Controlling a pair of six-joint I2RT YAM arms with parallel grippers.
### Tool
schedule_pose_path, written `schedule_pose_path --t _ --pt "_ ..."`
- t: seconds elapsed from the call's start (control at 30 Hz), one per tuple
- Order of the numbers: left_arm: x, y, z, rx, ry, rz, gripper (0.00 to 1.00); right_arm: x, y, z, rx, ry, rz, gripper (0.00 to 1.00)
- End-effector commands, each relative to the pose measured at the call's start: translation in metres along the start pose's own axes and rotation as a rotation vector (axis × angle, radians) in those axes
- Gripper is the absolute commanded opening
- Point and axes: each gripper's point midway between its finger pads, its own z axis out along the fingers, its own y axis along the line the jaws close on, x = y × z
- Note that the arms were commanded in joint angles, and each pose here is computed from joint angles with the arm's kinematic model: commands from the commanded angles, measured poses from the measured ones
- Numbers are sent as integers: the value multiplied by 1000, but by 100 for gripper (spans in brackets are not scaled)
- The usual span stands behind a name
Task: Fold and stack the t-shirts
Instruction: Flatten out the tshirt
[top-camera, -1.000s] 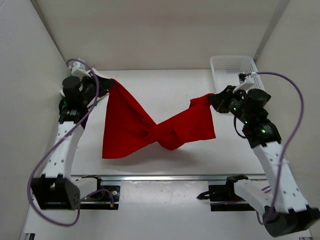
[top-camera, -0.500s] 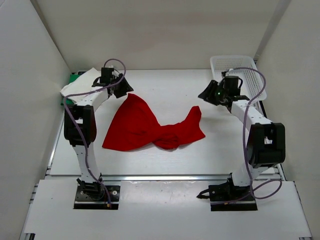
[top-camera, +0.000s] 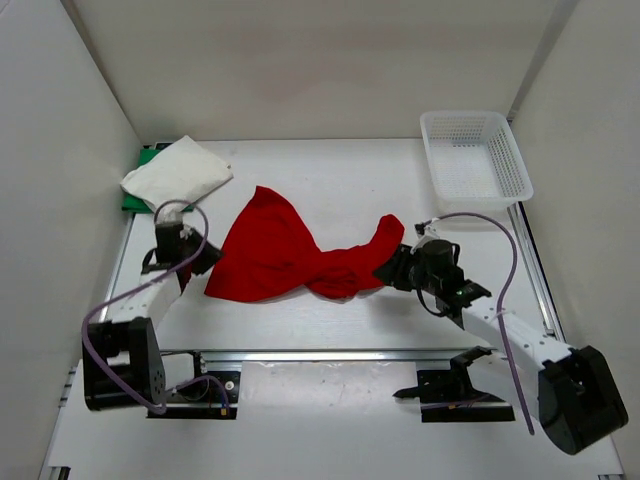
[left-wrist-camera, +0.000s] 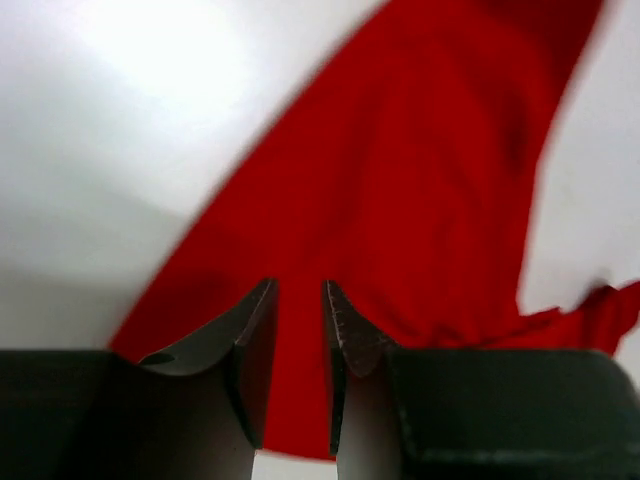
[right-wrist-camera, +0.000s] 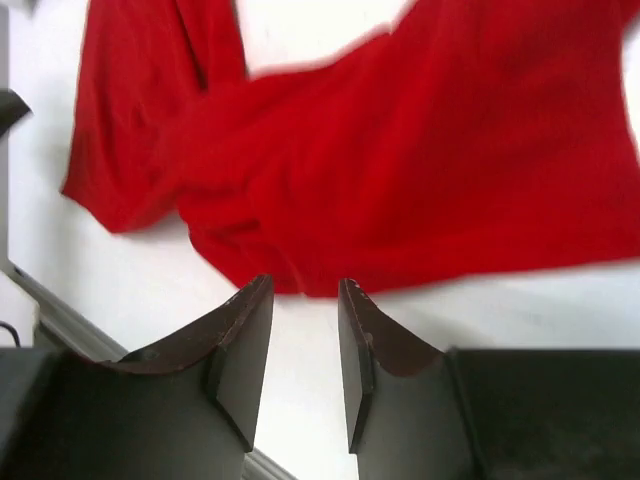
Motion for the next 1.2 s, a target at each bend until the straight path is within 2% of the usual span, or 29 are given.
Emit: schedule_pose_path --t 0.0,0.13,0.3,0.5,0.77,0.87,1.17 --pt "17 50 -18 -92 -37 -127 35 -10 22 -15 -81 -96 -26 31" --pt "30 85 -37 -231 -72 -114 36 7 30 -24 -116 -74 -79 32" --pt "30 100 -51 -283 -130 -150 41 15 33 -30 -156 -67 -91 32" --pt "58 117 -45 -324 -73 -204 38 17 34 -33 -174 -70 -107 32" --pt "69 119 -36 -315 -70 -233 46 18 28 -35 -180 -78 -100 33" --pt "73 118 -32 -306 -68 -250 41 18 28 -34 -181 -77 -100 33" --pt "62 109 -29 -264 -111 -243 8 14 -4 -30 -81 -93 -47 34"
